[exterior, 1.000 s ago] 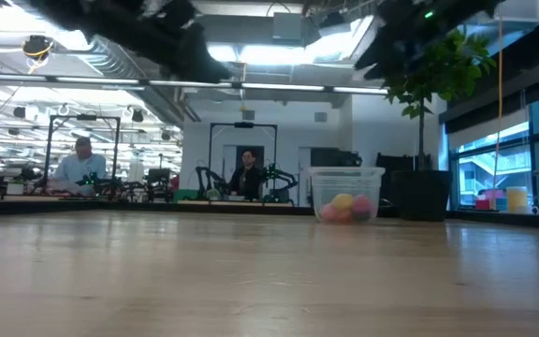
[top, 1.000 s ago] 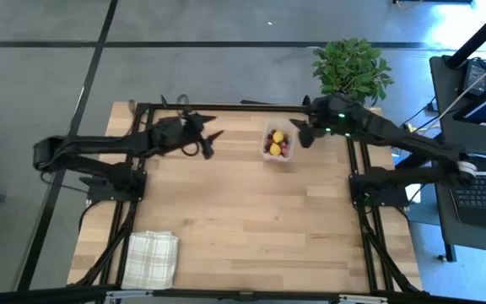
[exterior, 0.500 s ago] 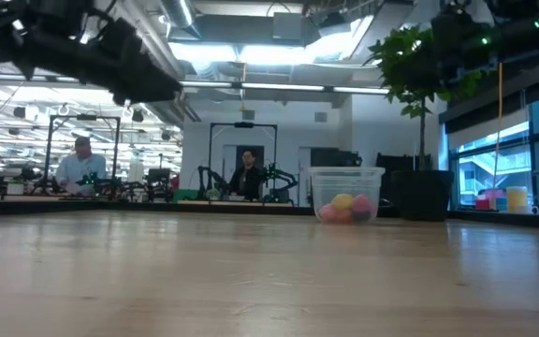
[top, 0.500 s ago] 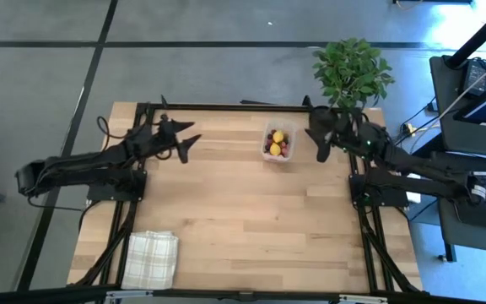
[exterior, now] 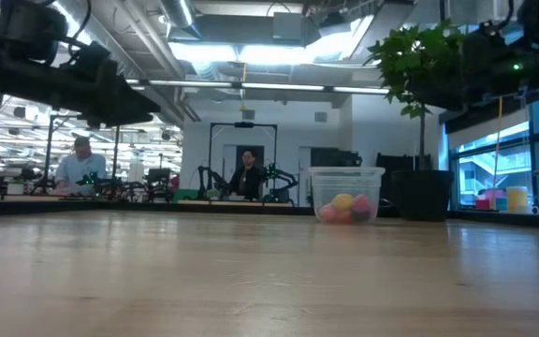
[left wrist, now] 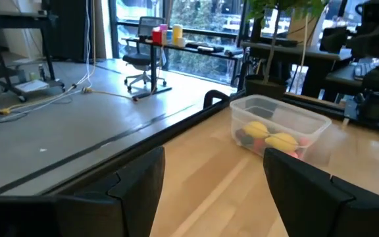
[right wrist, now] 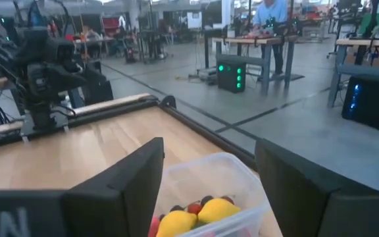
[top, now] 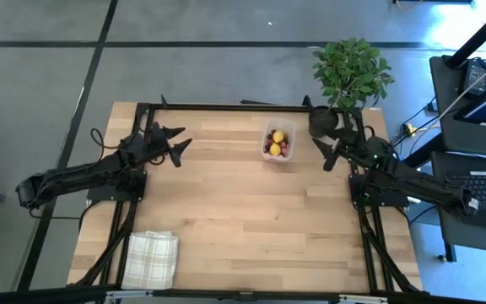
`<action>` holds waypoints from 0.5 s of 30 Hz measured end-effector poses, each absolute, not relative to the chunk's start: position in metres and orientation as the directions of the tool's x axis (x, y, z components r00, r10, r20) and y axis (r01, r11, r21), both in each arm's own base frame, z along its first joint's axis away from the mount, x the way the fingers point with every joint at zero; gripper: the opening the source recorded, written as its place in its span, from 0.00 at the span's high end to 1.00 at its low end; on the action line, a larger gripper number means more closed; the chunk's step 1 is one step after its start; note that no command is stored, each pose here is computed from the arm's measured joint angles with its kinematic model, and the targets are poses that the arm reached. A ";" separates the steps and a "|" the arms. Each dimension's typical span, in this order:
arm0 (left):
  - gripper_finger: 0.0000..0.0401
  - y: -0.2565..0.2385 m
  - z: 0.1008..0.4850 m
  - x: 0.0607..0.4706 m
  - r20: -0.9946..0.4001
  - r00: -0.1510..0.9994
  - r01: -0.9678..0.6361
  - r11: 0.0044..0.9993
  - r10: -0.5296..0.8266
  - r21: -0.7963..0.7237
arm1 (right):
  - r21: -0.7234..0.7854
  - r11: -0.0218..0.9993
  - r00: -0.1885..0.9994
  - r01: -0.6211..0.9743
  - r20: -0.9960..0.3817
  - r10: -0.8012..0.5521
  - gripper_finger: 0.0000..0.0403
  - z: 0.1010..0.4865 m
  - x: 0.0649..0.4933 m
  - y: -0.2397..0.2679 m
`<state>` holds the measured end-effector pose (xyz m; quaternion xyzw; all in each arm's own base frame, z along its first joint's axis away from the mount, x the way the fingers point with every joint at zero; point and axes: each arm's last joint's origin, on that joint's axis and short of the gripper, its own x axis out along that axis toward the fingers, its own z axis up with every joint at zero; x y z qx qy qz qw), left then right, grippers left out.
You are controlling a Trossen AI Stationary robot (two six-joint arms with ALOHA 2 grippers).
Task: Pick and placing Produce into tupperware
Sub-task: Return to Home Position
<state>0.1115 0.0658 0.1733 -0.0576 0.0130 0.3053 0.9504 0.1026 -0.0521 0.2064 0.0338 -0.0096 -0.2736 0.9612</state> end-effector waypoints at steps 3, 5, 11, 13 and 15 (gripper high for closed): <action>0.38 0.064 0.168 0.108 -0.043 0.814 -0.580 0.806 0.579 -0.118 | 0.081 0.848 0.849 0.524 0.025 -0.527 0.40 0.201 0.098 -0.050; 0.38 0.062 0.165 0.105 -0.033 0.815 -0.578 0.807 0.579 -0.121 | 0.096 0.848 0.849 0.521 0.046 -0.527 0.40 0.200 0.096 -0.049; 0.38 0.060 0.169 0.102 0.007 0.815 -0.574 0.809 0.580 -0.126 | 0.126 0.846 0.848 0.518 0.052 -0.527 0.40 0.193 0.090 -0.046; 0.38 0.060 0.170 0.101 0.021 0.815 -0.573 0.810 0.580 -0.126 | 0.132 0.844 0.849 0.519 0.037 -0.528 0.40 0.191 0.088 -0.045; 0.38 0.059 0.171 0.100 0.032 0.814 -0.572 0.811 0.579 -0.126 | 0.133 0.844 0.849 0.519 0.033 -0.528 0.40 0.190 0.085 -0.044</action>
